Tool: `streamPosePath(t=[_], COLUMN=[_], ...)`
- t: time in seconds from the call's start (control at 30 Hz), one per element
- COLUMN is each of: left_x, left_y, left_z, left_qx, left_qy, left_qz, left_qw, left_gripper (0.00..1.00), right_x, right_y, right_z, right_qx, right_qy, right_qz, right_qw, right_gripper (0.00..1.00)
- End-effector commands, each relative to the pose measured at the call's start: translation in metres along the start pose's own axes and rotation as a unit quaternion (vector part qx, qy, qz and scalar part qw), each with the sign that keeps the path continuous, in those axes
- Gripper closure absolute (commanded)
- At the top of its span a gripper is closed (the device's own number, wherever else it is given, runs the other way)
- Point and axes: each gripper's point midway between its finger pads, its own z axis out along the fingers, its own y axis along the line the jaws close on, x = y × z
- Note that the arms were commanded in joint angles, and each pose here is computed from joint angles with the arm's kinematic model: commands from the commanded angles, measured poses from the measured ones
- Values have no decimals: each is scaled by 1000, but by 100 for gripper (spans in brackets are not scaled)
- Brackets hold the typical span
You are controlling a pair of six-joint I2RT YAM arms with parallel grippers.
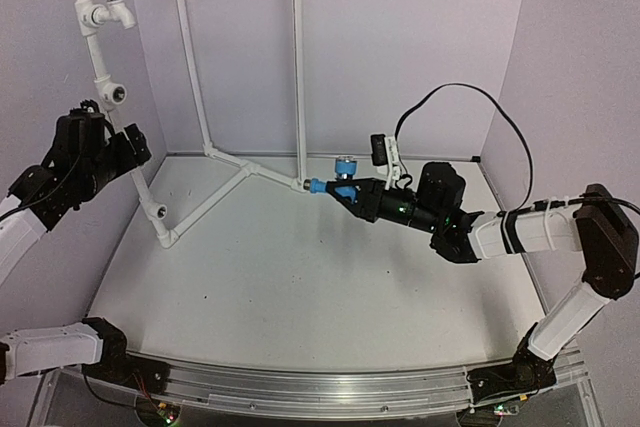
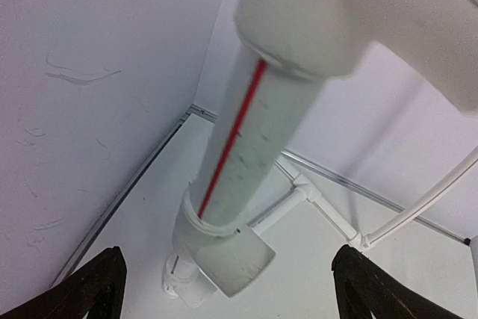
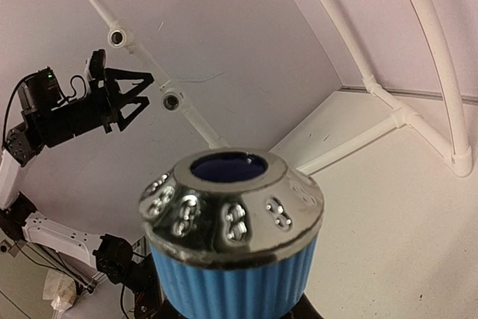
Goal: Install the water faucets
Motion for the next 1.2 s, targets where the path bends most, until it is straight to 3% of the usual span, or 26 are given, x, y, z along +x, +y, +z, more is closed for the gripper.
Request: streamPosePath(t=[0.0,0.3,0.53,0.67,0.83,1.17], left_x=[-16,-15,2,-8,-29,-23], left_y=[4,-7,-14,-22,-43,-32], left_z=[18,37,53,46,29,28], left_qx=[-12,2,14,34,93,69], left_qy=[4,-3,19,12,-2,5], left_qz=[25,58,79,26,-19,-24], left_qw=[1000,998,997,999,996,997], left_gripper=[0,5,16,1,0,3], right_x=[-36,-37,-34,-34,-32,-33], right_y=[30,31,27,27,26,28], right_z=[-10,-12,-9,-10,-10,-14], right_qx=[-32,-32,-29,-27,-26,-28], right_qy=[-48,-51,-47,-47,-45,-50], right_qz=[-35,-37,-36,-36,-34,-35], right_qw=[998,998,998,998,998,998], right_gripper=[100,100,100,100,100,100])
